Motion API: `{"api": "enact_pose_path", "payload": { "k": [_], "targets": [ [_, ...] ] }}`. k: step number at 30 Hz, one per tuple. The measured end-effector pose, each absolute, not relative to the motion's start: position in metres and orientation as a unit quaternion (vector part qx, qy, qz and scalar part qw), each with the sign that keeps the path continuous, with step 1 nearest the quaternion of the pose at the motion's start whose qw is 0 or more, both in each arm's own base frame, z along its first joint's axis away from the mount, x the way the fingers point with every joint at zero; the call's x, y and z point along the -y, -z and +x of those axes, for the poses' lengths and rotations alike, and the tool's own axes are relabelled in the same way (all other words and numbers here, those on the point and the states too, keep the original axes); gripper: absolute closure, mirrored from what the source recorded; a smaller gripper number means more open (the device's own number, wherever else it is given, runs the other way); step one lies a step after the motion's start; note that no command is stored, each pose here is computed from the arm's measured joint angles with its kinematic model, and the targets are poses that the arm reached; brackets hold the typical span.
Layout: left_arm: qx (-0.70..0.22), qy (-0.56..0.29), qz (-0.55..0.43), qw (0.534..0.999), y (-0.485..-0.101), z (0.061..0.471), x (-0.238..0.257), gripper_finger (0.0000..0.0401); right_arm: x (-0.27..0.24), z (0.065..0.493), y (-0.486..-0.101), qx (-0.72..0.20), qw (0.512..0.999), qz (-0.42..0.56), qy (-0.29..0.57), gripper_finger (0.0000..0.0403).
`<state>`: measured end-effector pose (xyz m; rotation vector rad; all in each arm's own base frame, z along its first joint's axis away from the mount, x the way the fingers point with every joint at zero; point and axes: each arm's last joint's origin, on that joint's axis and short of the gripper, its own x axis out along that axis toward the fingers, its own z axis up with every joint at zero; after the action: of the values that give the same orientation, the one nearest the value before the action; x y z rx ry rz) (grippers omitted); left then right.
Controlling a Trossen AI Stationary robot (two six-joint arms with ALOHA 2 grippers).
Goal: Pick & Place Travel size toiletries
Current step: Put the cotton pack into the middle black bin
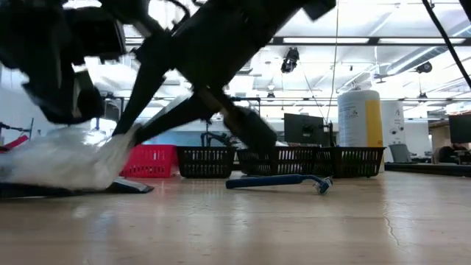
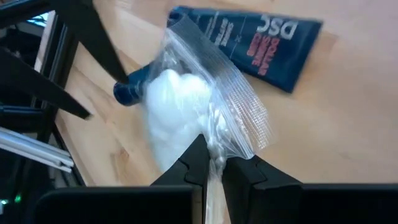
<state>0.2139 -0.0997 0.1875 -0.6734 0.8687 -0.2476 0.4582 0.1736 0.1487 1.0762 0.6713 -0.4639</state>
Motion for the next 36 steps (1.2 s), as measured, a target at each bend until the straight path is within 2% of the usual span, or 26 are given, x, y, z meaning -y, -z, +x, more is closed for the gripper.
{"api": "enact_pose_path", "payload": {
  "k": [15, 26, 31, 36],
  "targets": [
    [-0.297, 0.049, -0.321, 0.898, -0.242, 0.166, 0.07, 0.0281, -0.134, 0.428, -0.21, -0.335, 0.795, 0.407, 0.301, 0.0381],
    [-0.212, 0.045, -0.33, 0.919, -0.266, 0.142, 0.057, 0.0281, -0.057, 0.405, -0.261, -0.351, 0.791, 0.342, 0.365, 0.0381],
    [-0.194, 0.043, -0.329, 0.923, -0.27, 0.137, 0.053, 0.0281, -0.012, 0.39, -0.269, -0.402, 0.771, 0.289, 0.401, 0.0381],
    [-0.174, 0.024, -0.32, 0.931, -0.273, 0.133, 0.047, 0.0281, 0.027, 0.381, -0.262, -0.477, 0.748, 0.251, 0.387, 0.0381]
  ]
}}
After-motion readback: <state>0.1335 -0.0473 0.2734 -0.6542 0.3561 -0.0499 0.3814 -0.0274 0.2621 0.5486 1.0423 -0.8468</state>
